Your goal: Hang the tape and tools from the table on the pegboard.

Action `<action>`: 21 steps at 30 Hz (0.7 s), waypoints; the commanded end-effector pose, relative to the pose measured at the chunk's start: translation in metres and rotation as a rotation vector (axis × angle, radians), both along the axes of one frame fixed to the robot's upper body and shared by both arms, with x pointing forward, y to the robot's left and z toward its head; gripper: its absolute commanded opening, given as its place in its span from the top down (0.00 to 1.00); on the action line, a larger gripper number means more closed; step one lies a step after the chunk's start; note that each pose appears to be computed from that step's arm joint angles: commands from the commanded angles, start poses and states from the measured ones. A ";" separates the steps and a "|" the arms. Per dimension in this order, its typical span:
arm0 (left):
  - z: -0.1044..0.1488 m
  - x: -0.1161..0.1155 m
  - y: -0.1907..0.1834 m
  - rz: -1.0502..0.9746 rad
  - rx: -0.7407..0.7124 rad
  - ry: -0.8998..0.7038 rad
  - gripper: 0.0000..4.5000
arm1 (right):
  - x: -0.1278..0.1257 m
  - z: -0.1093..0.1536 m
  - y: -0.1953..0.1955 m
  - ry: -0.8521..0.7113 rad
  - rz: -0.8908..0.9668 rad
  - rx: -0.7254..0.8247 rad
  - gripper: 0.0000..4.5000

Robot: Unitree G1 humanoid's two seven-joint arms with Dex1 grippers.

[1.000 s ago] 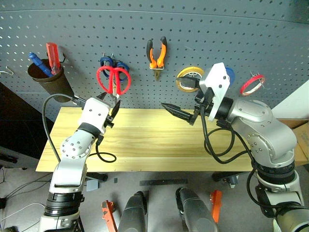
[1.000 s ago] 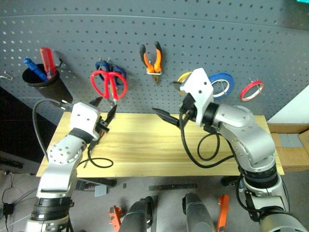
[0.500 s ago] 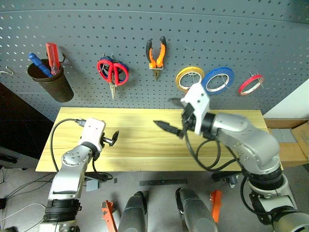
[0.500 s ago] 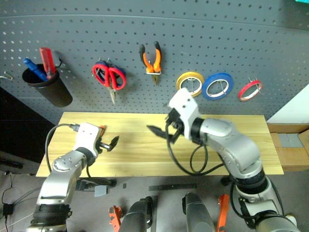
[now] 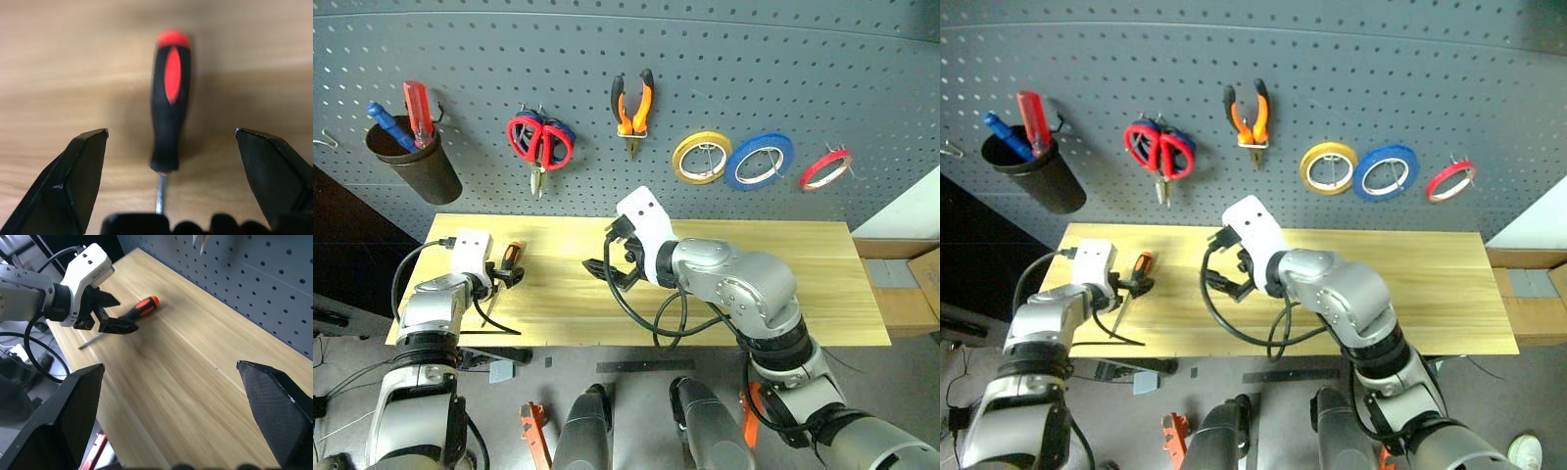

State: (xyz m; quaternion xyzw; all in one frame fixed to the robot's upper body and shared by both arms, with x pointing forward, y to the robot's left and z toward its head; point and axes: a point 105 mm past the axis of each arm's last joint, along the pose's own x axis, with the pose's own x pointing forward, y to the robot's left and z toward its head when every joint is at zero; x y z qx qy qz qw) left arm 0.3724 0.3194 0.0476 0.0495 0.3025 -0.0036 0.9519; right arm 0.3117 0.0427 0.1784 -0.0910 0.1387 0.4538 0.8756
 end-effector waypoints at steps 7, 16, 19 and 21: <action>0.006 0.009 0.019 0.057 0.038 -0.029 0.27 | -0.004 0.020 0.005 -0.117 0.049 -0.023 0.00; 0.032 0.009 0.000 0.002 -0.016 -0.254 0.87 | -0.003 0.040 -0.002 -0.214 0.070 -0.026 0.00; 0.049 -0.002 -0.013 -0.061 0.048 -0.365 0.87 | -0.008 0.049 -0.010 -0.234 0.098 -0.005 0.00; 0.065 -0.013 -0.027 -0.082 0.049 -0.461 0.87 | -0.010 0.055 -0.021 -0.270 0.103 0.002 0.00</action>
